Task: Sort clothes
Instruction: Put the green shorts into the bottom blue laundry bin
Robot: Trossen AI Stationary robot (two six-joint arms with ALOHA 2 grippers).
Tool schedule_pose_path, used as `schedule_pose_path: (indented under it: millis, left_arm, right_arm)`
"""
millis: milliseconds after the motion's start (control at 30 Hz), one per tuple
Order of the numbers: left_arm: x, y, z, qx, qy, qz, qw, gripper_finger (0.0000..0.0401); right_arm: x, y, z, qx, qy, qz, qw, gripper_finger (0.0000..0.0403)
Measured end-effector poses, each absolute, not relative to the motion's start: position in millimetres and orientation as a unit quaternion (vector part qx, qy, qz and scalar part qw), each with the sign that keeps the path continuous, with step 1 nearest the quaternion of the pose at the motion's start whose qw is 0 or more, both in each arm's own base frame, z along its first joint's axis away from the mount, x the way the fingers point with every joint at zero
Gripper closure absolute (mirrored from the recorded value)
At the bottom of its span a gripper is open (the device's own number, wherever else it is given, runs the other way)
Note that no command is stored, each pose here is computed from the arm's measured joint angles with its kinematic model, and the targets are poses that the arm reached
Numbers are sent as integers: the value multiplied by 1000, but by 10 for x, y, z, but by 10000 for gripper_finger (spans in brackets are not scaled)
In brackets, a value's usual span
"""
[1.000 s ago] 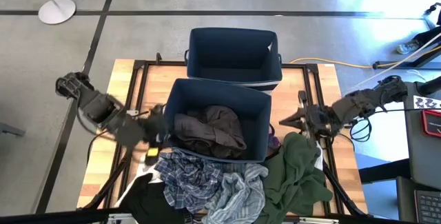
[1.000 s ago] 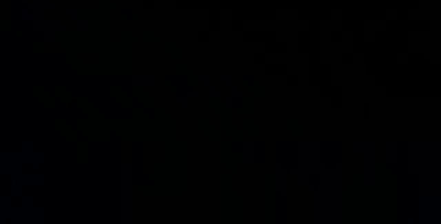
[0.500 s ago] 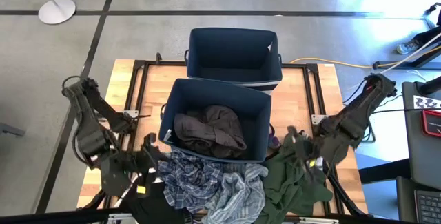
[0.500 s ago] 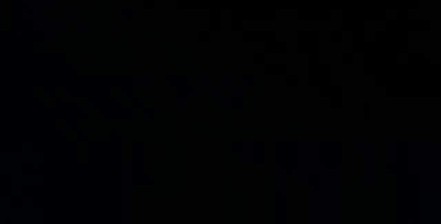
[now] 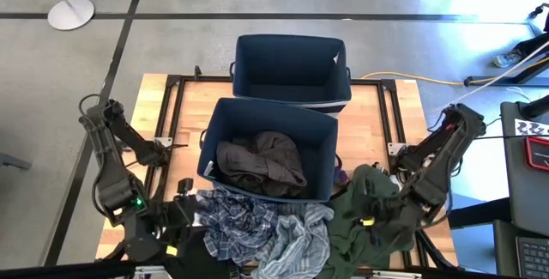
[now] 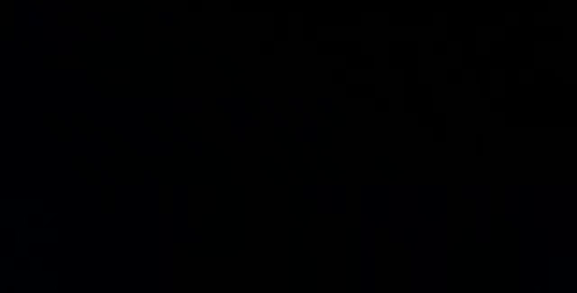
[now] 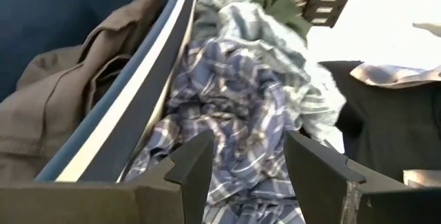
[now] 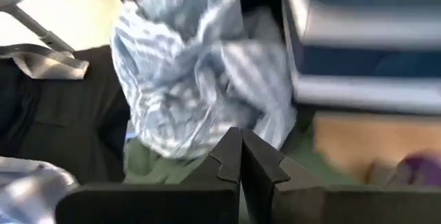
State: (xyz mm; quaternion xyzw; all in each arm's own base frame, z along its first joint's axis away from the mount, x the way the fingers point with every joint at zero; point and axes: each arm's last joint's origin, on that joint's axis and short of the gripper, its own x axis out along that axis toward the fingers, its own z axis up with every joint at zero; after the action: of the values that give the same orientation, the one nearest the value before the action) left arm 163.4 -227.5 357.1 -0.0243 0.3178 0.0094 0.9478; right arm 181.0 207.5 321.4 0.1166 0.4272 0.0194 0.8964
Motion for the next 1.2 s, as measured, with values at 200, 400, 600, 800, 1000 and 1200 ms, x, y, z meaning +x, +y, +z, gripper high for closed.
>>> schedule_pose_path:
  millis: [200, 400, 600, 800, 1000, 1200]
  left_arm:
    - [1563, -2327, 3576, -14, 315, -7, 949, 233]
    - [1505, -2364, 3575, -10, 316, -18, 949, 233]
    - [1436, -2405, 3574, 0, 316, -34, 948, 233]
    - [1366, -2449, 3569, -3, 328, -56, 943, 233]
    - [1310, -2478, 3569, -8, 329, -64, 942, 233]
    - [1303, -2479, 3567, -6, 330, -65, 942, 233]
  right_arm:
    - [1861, 2212, 2929, 154, 502, -31, 851, 395]
    - [1888, 2234, 2774, 151, 533, -75, 829, 395]
    - [1976, 2106, 2758, 233, 564, -132, 781, 359]
    - [2019, 2052, 2758, 273, 576, -154, 755, 263]
    - [2013, 2065, 2759, 310, 578, -171, 735, 155]
    - [2037, 2124, 2661, 337, 600, -198, 698, 103]
